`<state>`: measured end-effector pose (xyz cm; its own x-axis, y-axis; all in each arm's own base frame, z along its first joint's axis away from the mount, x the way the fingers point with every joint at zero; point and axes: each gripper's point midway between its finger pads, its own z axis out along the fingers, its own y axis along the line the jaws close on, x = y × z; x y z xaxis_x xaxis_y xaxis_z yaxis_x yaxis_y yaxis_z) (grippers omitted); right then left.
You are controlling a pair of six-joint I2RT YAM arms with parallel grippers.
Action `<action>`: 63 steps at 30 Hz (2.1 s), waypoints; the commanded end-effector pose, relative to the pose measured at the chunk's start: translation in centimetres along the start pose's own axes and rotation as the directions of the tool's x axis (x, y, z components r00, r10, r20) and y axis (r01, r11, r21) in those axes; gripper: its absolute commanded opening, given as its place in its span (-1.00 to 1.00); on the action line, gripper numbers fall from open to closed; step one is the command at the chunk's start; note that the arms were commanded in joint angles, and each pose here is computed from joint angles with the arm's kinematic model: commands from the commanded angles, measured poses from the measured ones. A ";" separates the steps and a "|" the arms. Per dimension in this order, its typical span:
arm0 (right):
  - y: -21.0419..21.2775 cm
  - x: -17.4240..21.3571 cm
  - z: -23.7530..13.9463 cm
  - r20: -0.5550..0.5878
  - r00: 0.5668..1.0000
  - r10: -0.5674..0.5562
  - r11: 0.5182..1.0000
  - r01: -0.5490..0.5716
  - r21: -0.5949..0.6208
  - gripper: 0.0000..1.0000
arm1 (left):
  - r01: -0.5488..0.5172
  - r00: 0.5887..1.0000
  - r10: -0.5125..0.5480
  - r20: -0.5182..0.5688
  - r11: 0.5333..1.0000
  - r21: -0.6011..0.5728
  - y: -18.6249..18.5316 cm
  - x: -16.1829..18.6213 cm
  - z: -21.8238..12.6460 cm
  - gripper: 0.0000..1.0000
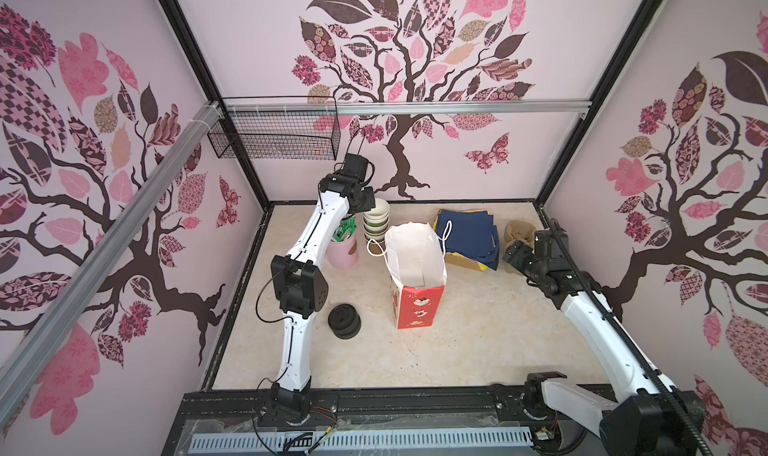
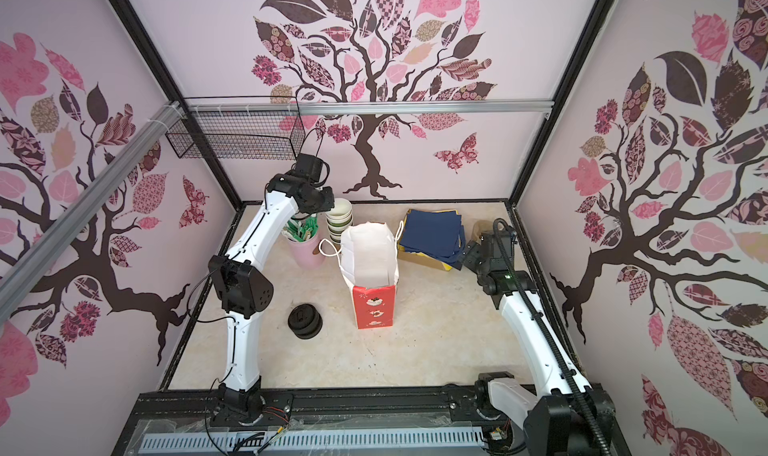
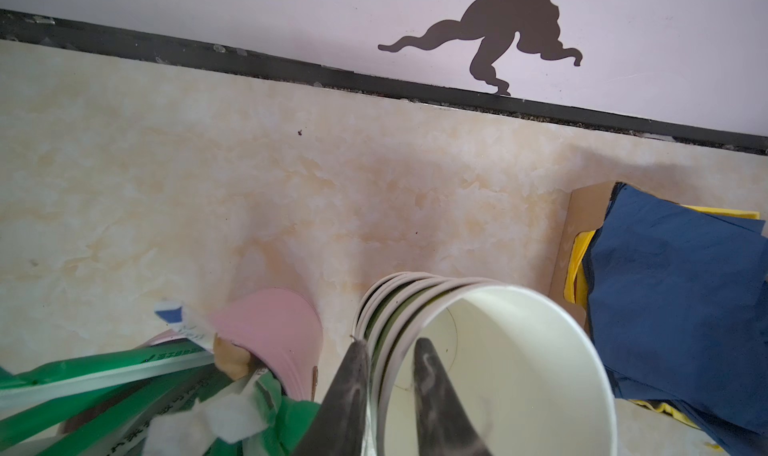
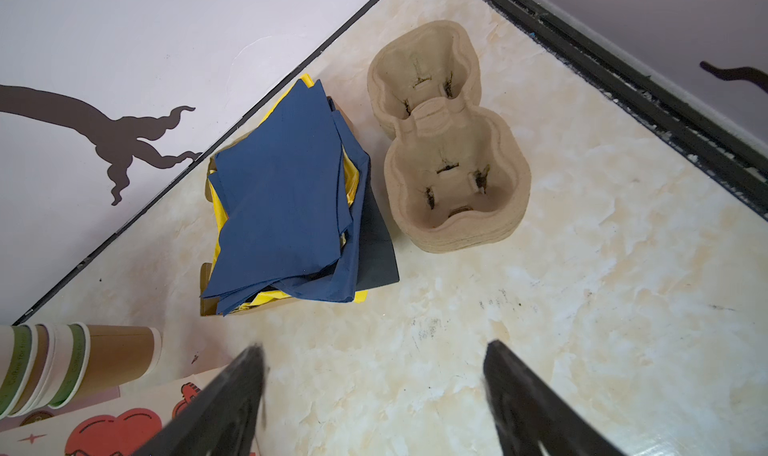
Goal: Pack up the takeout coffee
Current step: 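Grasp the top white paper cup from the stack with the left gripper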
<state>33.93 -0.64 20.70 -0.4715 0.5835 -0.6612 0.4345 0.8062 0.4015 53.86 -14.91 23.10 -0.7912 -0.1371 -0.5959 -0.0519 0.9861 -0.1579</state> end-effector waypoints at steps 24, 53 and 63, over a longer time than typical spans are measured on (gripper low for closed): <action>-0.3 0.1 -0.3 0.005 1.000 0.027 1.000 -0.027 0.000 0.69 | -0.019 0.999 0.018 0.042 0.999 0.027 -0.6 -0.8 -3.8 -0.96; -0.2 -0.2 -1.5 0.016 1.000 0.021 1.000 -0.021 -0.012 0.68 | -0.078 0.979 0.057 0.196 0.992 0.101 -2.6 -3.4 -7.9 -0.98; 0.2 -0.9 -3.1 0.028 1.000 -0.002 1.000 0.003 -0.028 0.70 | -0.079 0.970 0.054 0.236 0.992 0.096 -2.2 -4.3 -11.3 -1.00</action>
<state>32.56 -0.65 21.58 -0.4579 0.5919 -0.6633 0.4300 0.8005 0.4175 51.62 -15.82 31.09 -0.6807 -0.0974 -0.7260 0.0544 0.9817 -0.1827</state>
